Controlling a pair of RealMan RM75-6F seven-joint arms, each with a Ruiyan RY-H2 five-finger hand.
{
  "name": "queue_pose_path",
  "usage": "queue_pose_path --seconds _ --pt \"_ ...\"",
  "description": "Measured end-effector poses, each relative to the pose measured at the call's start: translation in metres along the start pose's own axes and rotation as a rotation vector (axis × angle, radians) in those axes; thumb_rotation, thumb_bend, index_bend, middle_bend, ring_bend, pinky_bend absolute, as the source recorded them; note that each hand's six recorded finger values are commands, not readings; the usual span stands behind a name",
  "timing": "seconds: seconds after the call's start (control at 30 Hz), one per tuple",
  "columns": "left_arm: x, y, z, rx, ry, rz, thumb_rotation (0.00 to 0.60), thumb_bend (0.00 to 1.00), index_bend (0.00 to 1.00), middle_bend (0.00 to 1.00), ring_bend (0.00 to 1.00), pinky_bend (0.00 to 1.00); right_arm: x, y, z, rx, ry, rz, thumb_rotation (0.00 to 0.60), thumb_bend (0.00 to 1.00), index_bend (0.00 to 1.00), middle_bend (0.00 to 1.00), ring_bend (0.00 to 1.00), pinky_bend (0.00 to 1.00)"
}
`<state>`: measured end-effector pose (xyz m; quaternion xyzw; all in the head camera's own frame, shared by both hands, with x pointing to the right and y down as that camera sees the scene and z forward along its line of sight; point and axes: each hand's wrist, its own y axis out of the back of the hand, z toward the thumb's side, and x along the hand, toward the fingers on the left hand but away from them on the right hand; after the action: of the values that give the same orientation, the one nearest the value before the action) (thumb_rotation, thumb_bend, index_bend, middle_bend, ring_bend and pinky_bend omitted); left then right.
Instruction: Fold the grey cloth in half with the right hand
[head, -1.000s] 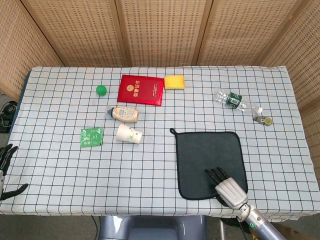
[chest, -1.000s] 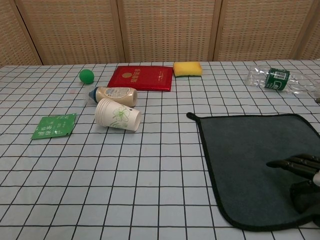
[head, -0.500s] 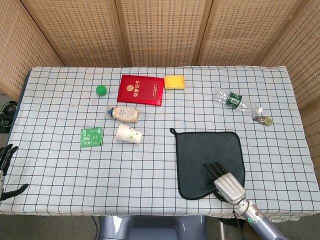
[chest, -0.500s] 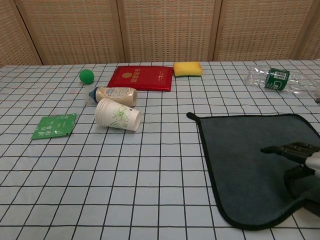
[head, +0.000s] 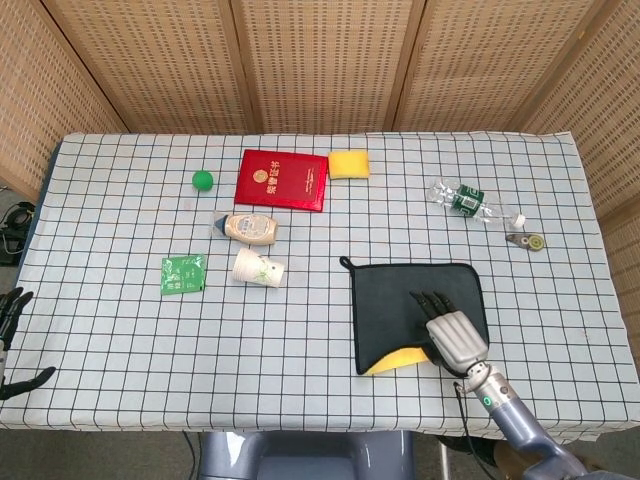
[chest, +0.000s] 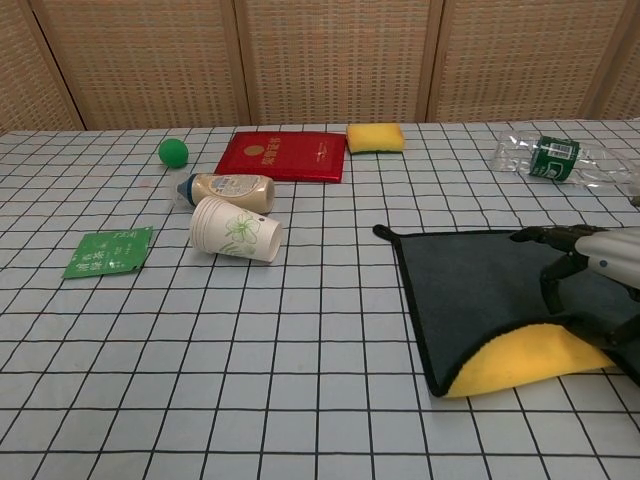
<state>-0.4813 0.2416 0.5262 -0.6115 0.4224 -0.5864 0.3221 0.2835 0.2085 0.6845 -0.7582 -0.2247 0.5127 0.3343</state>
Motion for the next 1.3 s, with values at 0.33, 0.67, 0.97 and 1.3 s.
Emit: queue_pose_path --seconds 0.33,0.67,0.97,1.3 --pt "0.005 0.0 -0.004 -0.011 0.021 -0.004 0.6 0.0 0.0 0.0 0.0 0.0 -0.042 0.014 0.002 0.012 -0.058 0.01 0.6 0.67 0.64 0.0 0.0 0.0" --pt "0.012 -0.007 -0.007 -0.002 0.041 -0.027 0.6 0.0 0.0 0.0 0.0 0.0 -0.079 0.023 -0.002 0.028 -0.108 0.003 0.6 0.67 0.65 0.0 0.0 0.0" --pt "0.016 -0.011 -0.009 0.006 0.055 -0.039 0.6 0.0 0.0 0.0 0.0 0.0 -0.097 0.026 -0.011 0.011 -0.155 -0.004 0.6 0.68 0.65 0.0 0.0 0.0" --pt "0.018 -0.013 -0.011 0.013 0.064 -0.047 0.6 0.0 0.0 0.0 0.0 0.0 -0.11 0.034 -0.021 -0.016 -0.205 -0.04 0.6 0.69 0.66 0.0 0.0 0.0"
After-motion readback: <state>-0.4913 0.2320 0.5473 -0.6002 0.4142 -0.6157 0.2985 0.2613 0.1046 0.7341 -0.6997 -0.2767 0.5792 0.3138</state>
